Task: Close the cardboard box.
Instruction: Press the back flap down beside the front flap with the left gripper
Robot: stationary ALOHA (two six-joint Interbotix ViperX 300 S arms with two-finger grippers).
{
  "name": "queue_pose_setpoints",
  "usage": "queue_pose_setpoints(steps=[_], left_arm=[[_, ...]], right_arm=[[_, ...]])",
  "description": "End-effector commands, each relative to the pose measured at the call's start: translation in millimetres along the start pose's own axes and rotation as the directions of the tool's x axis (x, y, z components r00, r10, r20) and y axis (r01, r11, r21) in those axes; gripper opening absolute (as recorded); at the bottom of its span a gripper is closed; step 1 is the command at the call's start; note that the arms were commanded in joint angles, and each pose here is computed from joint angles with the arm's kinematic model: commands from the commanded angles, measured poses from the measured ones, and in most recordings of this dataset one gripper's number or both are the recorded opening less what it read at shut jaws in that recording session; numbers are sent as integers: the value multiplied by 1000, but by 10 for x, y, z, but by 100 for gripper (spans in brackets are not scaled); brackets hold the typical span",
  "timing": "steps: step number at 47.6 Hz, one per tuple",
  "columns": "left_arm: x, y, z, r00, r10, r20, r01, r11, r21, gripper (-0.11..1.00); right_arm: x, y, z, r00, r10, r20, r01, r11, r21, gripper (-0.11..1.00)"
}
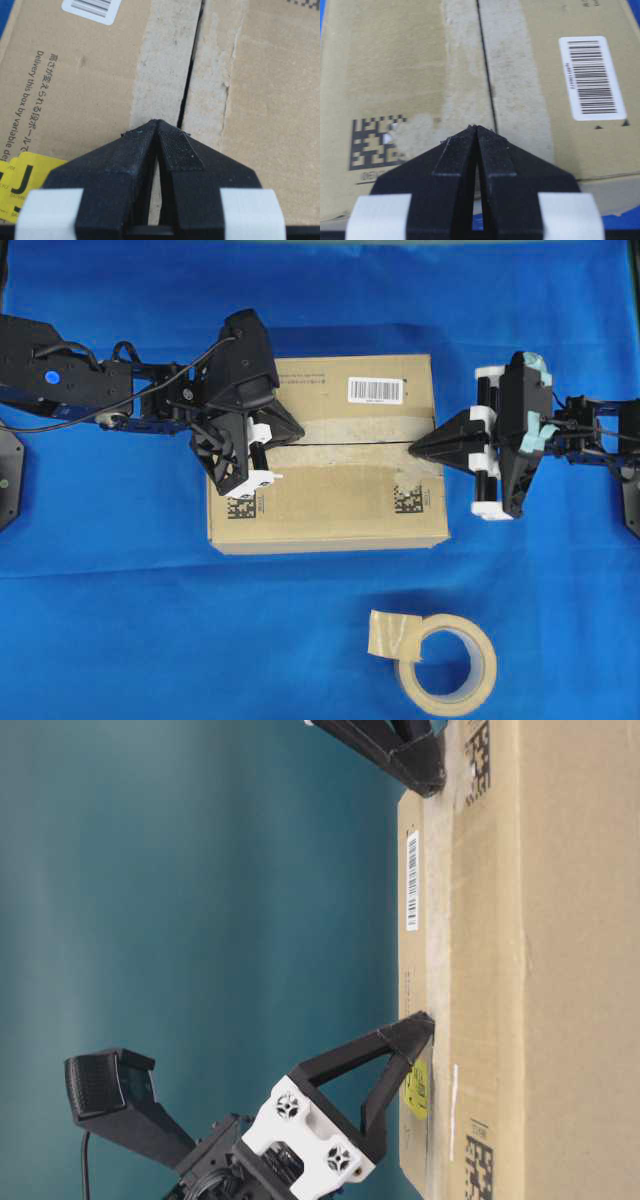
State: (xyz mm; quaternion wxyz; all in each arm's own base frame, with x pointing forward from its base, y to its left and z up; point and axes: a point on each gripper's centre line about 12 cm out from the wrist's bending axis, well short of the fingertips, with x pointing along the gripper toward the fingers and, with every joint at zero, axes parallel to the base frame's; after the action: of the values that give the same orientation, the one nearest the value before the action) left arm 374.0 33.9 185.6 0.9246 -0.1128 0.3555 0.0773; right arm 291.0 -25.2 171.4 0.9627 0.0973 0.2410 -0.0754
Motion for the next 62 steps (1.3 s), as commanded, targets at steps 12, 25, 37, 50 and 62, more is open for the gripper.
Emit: queue_pose_setpoints(steps=[12,25,37,50,62], left_arm=[[-66,-32,65,1000,-10,29,10,1000,0,0],[-70,-32,66,999,-10,32,10,1000,0,0],[-185,-87,18,981,-53,188,47,998,36,0],[-356,-48,-278,891,-108,442,91,994,60,0],[-307,41,-668,872,-113,477,77,993,94,0]], right_arm=[[-24,-102,16,999,-30,11,30,999,16,0],[-25,-104,9,999,-30,10,30,999,15,0],[-26,-104,3,1000,-30,8,30,999,14,0],[-27,-106,2,999,-31,11,30,999,15,0],[-27,-105,4,999,-30,13,30,999,14,0]])
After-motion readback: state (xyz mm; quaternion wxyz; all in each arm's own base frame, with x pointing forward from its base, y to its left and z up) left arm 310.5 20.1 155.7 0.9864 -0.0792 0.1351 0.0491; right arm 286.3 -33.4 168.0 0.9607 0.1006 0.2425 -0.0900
